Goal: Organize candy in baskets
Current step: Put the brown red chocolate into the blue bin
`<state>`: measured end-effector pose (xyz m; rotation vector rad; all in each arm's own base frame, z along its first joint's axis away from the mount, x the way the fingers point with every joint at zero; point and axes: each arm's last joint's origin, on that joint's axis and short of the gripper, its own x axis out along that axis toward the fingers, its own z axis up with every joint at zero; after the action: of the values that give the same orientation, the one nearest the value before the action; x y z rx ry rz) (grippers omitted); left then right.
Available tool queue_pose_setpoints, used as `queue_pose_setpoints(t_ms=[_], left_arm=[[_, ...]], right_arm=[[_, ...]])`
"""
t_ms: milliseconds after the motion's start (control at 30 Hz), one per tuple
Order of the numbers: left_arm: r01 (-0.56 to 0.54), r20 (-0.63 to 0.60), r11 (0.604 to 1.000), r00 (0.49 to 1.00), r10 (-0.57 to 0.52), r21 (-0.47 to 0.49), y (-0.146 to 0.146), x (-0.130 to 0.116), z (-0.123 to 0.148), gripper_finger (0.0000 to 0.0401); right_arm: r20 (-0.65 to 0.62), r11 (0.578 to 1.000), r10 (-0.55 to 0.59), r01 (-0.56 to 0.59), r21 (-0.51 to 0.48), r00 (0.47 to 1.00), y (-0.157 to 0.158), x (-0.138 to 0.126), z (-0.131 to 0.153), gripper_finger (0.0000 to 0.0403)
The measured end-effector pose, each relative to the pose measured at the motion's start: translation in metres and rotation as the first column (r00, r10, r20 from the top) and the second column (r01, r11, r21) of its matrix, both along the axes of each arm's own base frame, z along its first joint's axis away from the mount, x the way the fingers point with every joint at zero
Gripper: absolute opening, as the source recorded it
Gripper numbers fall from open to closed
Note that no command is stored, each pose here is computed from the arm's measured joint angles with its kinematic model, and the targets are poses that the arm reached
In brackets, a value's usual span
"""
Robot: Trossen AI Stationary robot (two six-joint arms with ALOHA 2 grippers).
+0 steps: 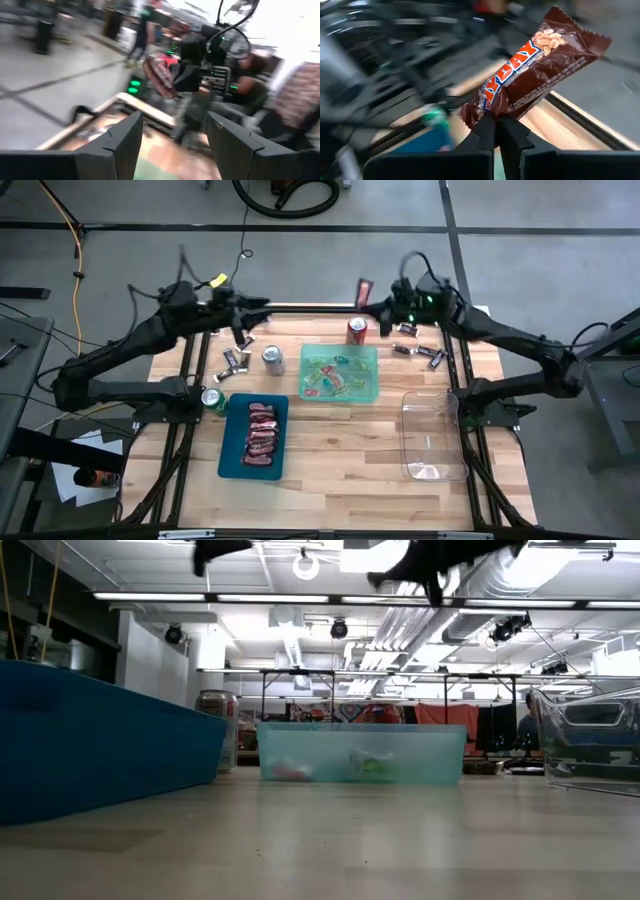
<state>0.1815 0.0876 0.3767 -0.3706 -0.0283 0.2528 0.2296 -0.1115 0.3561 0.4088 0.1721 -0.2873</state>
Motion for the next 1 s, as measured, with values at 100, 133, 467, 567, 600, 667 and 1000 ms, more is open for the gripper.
queue_pose_setpoints(t_ms=[100,133,467,567,600,667,1000], left_arm=[[0.098,0.038,0.995,0.995,-0.097,-0.034,0.000,0.030,-0.007,0.0202],[0.126,0.061,0.992,0.990,-0.124,-0.031,-0.001,0.040,-0.009,0.0202],[0.321,0.288,0.945,0.901,-0.324,0.059,-0.025,0.104,-0.020,0.0202],[0.328,0.277,0.942,0.901,-0.333,0.067,-0.029,0.116,-0.021,0.0203],[0.331,0.272,0.940,0.900,-0.341,0.081,-0.031,0.119,-0.021,0.0204],[0.335,0.266,0.936,0.897,-0.353,0.111,-0.034,0.127,-0.018,0.0209],[0.349,0.189,0.929,0.911,-0.367,0.121,-0.032,0.153,-0.015,0.0246]], right_arm=[[0.050,0.978,0.146,-0.136,-0.156,0.988,0.028,0.009,0.011,0.0001],[0.059,0.964,0.185,-0.170,-0.203,0.981,0.036,0.013,0.013,0.0001],[0.108,0.876,0.345,-0.278,-0.393,0.932,0.073,0.030,0.019,0.0001],[0.114,0.870,0.361,-0.291,-0.399,0.925,0.077,0.031,0.020,0.0001],[0.114,0.868,0.366,-0.295,-0.399,0.924,0.078,0.031,0.019,0.0001],[0.113,0.865,0.374,-0.303,-0.399,0.920,0.081,0.031,0.019,0.0001],[0.091,0.846,0.401,-0.331,-0.418,0.912,0.087,0.032,0.018,0.0000]])
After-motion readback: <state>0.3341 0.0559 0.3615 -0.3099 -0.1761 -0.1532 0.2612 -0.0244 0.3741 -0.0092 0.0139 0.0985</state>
